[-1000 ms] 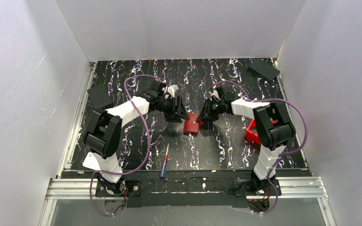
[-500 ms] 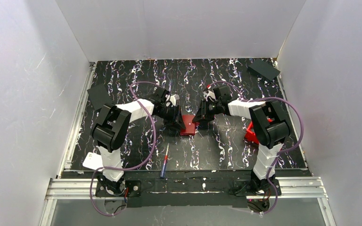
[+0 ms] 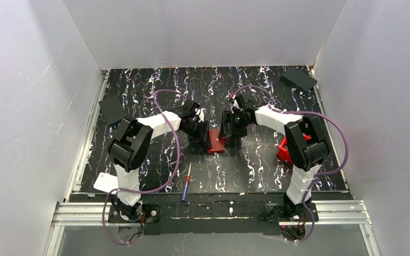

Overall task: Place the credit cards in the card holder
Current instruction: Close the card holder at the center of the board.

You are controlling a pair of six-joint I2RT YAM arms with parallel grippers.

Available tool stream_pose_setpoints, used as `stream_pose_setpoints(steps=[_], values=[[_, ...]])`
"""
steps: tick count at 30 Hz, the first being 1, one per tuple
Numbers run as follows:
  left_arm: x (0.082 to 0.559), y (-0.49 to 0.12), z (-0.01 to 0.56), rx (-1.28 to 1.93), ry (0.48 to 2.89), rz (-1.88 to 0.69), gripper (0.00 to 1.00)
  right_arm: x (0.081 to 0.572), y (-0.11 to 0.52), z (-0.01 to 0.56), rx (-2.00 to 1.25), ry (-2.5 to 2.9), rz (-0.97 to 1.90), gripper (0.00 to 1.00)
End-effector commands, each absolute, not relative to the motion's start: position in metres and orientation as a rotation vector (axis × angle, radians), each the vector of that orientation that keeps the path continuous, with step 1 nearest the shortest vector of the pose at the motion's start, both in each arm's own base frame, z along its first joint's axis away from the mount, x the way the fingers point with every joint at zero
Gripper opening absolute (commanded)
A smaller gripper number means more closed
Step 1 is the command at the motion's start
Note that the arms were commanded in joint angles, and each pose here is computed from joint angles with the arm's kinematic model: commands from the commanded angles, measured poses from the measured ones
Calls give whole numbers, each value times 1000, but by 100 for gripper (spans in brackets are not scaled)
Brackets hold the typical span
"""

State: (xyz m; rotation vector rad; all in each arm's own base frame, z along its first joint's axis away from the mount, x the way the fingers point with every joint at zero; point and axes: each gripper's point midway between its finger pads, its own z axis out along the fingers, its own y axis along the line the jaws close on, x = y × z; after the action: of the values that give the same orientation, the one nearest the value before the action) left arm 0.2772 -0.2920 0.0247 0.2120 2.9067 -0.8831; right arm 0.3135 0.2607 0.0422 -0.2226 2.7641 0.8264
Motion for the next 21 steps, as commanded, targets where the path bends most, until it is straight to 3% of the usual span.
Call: stream_pose_setpoints(steps=[1, 6, 12, 17, 21], values=[[272, -262, -9, 201, 2979, -589, 40, 323, 237, 73, -260, 2736, 621, 76], [272, -264, -9, 200, 2986, -601, 42, 325, 240, 88, -282, 2703, 643, 71], [270, -265, -10, 204, 2992, -608, 42, 328, 251, 93, -307, 2672, 721, 49], [270, -267, -9, 206, 2991, -617, 42, 325, 260, 93, -356, 2673, 733, 56], [270, -267, -9, 207, 2993, -623, 43, 322, 260, 89, -373, 2685, 697, 55]])
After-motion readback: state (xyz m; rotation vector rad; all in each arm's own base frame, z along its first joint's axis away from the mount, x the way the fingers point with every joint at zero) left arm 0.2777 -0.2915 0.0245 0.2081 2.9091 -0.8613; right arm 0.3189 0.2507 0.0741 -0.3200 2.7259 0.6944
